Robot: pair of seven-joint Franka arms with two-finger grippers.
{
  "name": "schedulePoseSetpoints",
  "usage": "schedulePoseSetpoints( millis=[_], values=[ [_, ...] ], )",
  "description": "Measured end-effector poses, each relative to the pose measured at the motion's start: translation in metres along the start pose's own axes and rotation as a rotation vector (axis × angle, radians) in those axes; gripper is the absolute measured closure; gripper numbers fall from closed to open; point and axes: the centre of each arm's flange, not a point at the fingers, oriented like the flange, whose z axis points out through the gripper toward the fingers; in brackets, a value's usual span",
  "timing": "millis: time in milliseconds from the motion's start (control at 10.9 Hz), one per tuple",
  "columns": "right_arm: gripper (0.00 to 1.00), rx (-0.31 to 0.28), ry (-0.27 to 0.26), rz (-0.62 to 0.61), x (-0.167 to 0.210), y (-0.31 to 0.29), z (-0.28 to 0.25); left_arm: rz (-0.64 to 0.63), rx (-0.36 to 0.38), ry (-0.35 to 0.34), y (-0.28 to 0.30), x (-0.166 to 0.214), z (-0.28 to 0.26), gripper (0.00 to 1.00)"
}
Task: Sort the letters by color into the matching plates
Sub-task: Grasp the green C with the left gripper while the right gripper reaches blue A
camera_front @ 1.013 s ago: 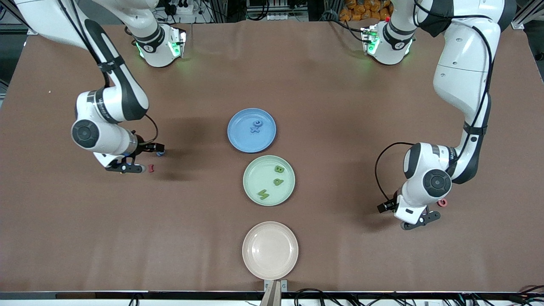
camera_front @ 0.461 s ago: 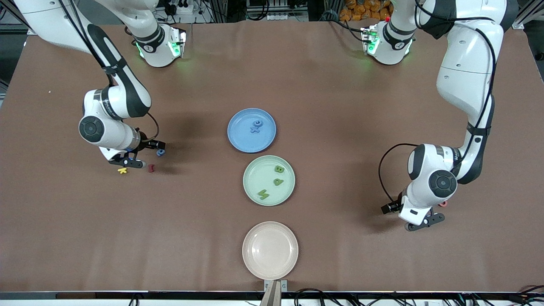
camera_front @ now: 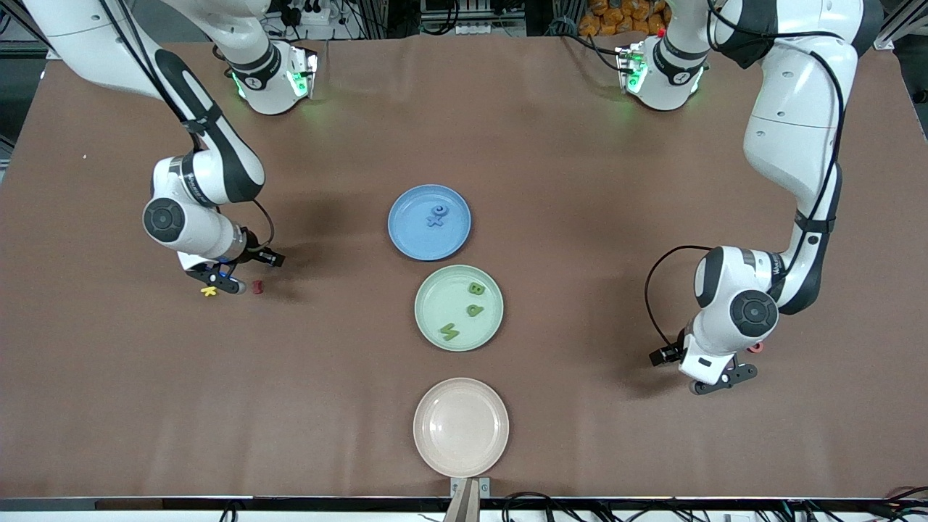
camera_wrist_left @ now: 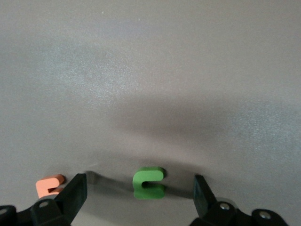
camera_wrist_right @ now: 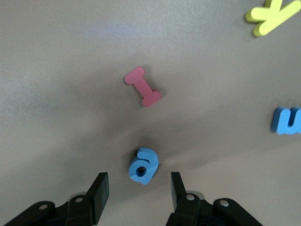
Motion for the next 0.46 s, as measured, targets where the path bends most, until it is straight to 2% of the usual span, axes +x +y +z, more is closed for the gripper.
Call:
schedulePoseSetpoints(
  millis=[92, 276, 461],
  values=[
    [0.38, -0.001, -0.004, 0.039, -0.0010, -0.0010, 0.0014, 0.000, -0.002, 0.002, 0.0007, 0.0002, -0.0006, 0.05],
    [0.37, -0.007, -0.017, 0.115, -0.0007, 0.0028, 0.0049, 0.003, -0.008, 0.009, 0.0039, 0.0016, -0.0043, 0.37],
    [0.39, -0.008, -0.022, 0.169, 0.0008, 0.0066, 0.0073, 0.000, -0.009, 0.015, 0.0023, 0.0040, -0.0076, 0.61]
  ],
)
